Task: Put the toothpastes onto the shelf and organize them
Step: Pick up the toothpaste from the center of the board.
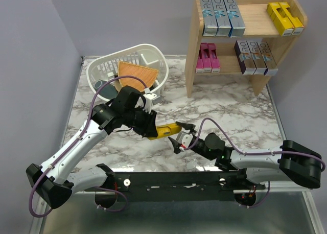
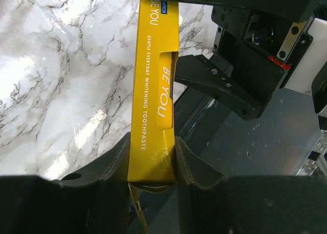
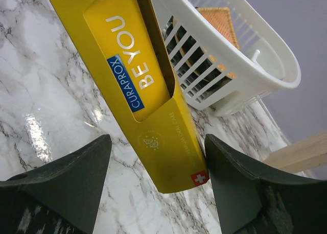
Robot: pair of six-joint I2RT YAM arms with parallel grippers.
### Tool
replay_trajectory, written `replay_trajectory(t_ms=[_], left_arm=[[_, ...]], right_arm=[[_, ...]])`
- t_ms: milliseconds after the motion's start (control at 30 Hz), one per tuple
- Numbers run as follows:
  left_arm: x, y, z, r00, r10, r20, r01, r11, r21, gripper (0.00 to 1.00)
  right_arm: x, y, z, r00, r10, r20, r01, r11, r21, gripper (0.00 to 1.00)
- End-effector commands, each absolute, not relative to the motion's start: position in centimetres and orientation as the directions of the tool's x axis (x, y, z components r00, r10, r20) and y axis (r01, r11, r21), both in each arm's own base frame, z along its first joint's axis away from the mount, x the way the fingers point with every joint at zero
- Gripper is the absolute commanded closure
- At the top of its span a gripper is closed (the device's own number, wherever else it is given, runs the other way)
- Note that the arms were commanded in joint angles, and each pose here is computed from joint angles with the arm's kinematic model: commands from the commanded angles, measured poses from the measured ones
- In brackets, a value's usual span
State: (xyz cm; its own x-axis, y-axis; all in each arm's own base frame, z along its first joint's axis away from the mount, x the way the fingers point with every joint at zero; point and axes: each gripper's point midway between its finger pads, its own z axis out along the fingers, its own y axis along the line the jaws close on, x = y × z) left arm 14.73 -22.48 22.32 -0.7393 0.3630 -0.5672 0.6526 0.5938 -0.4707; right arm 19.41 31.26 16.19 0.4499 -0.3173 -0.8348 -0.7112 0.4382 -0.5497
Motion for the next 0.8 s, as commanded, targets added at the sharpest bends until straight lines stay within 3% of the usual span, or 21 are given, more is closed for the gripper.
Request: replay_trajectory(t_ms=[0, 167, 267, 300, 367, 467, 500, 600, 767], left_arm=[[14.1, -23.1, 24.1, -0.707, 0.367, -0.605, 0.694, 0.526, -0.492, 0.72], [14.2, -23.0, 24.0, -0.705, 0.367, -0.606, 0.694, 0.536, -0.482, 0.71], [14.4, -22.9, 23.9, -0.706, 0.367, -0.605, 0.691, 0.546, -0.475, 0.66], [14.5, -22.9, 23.9, -0.705, 0.366, -0.607, 0.69, 0.55, -0.47, 0.61], [15.0, -22.6, 23.9, -0.706, 0.358, -0.611, 0.682, 0.575, -0.451, 0.55], [15.8, -22.3, 24.3, -0.701, 0.336, -0.63, 0.671, 0.61, -0.421, 0.35], [16.5, -21.9, 24.5, -0.694, 0.321, -0.645, 0.659, 0.642, -0.391, 0.22], [18.9, -20.9, 25.9, -0.674, 0.224, -0.704, 0.588, 0.74, -0.327, 0.01], [22.8, -17.5, 30.8, -0.509, -0.073, -0.857, 0.379, 0.875, -0.3, 0.01]], right_arm=[[19.6, 31.9, 16.7, 0.468, -0.334, -0.818, -0.691, 0.438, -0.574, 0.23], [19.5, 32.1, 16.4, 0.468, -0.352, -0.81, -0.69, 0.426, -0.585, 0.34], [19.6, 32.1, 16.3, 0.464, -0.359, -0.81, -0.69, 0.427, -0.584, 0.46], [19.6, 32.1, 16.3, 0.461, -0.358, -0.812, -0.692, 0.427, -0.582, 0.54], [19.7, 32.2, 16.1, 0.449, -0.368, -0.814, -0.697, 0.427, -0.577, 0.59], [19.7, 32.3, 16.3, 0.427, -0.355, -0.832, -0.708, 0.441, -0.551, 0.6], [19.7, 32.3, 16.3, 0.418, -0.351, -0.838, -0.714, 0.445, -0.541, 0.61], [19.8, 32.4, 16.3, 0.368, -0.342, -0.865, -0.731, 0.468, -0.496, 0.61], [20.2, 32.5, 16.2, 0.243, -0.344, -0.907, -0.754, 0.521, -0.4, 0.62]])
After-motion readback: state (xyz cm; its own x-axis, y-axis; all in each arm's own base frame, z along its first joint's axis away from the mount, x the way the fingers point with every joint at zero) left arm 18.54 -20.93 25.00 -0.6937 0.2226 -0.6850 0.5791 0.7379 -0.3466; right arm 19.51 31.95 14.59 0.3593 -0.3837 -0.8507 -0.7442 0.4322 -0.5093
